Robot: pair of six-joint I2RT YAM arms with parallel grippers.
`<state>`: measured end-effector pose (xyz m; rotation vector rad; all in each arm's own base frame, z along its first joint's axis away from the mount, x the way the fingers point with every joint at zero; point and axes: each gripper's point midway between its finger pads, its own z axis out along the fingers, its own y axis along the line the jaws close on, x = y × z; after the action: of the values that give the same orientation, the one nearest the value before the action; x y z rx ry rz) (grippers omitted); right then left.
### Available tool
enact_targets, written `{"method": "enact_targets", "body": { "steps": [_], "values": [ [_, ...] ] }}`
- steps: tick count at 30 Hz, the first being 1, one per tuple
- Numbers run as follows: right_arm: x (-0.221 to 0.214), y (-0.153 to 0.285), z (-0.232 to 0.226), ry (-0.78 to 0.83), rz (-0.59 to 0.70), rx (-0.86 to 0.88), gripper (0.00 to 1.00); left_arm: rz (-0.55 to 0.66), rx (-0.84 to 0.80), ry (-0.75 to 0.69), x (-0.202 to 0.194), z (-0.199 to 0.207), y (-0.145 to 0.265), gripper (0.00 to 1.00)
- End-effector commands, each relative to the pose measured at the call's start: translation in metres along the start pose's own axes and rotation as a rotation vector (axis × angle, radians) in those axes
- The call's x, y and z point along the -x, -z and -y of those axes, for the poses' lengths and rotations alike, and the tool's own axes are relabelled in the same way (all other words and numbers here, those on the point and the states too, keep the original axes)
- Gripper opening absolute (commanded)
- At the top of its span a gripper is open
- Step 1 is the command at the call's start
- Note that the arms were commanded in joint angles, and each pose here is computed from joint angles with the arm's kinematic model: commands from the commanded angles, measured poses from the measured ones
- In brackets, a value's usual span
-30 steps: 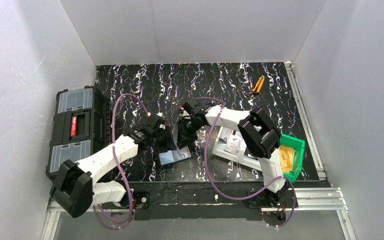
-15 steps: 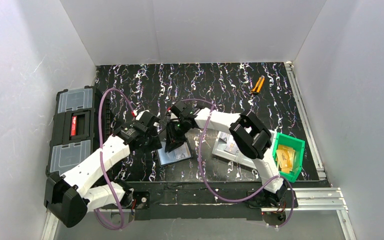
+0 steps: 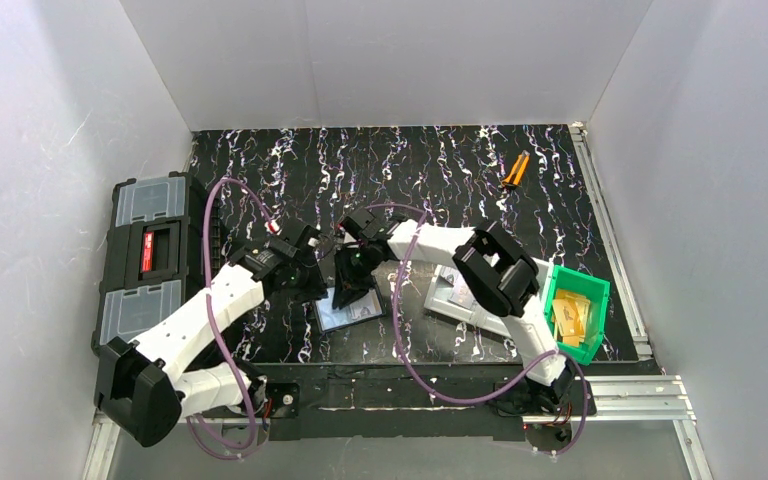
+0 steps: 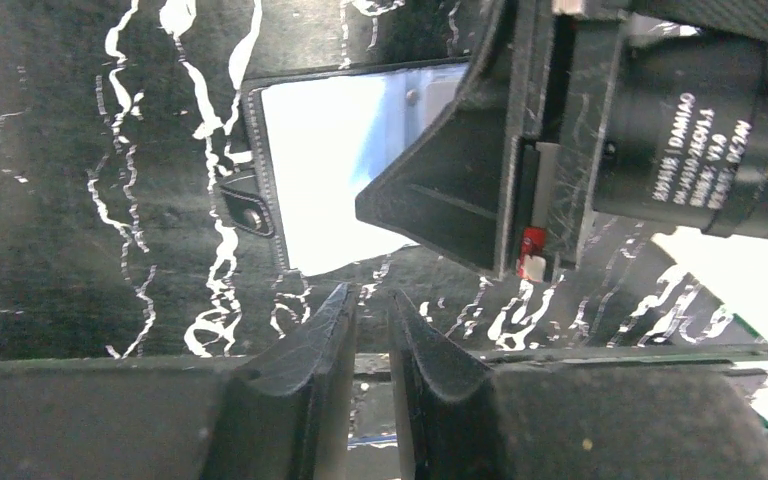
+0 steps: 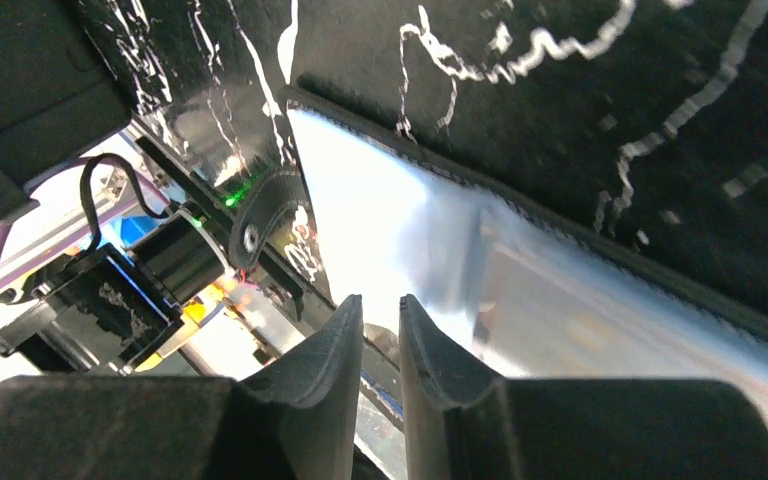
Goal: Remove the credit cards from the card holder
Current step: Remove the credit card from the card holder.
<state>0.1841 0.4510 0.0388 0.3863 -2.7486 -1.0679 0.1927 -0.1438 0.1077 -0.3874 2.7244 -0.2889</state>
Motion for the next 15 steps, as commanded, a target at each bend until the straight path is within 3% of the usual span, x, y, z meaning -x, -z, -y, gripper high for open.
{"method": "enact_targets", "body": {
  "steps": [1, 8, 15],
  "values": [
    [0.018, 0.053, -0.03, 0.043, 0.118, 0.09, 0.29, -0.04, -0.1, 0.066, 0.002, 0.015, 0.0, 0.17],
    [0.02, 0.096, -0.016, 0.048, 0.22, 0.028, 0.36, -0.156, -0.229, 0.057, -0.002, 0.047, -0.016, 0.18],
    [0.003, 0.091, 0.03, 0.046, 0.191, -0.123, 0.46, -0.244, -0.282, 0.112, -0.011, 0.059, -0.05, 0.28]
  ]
}}
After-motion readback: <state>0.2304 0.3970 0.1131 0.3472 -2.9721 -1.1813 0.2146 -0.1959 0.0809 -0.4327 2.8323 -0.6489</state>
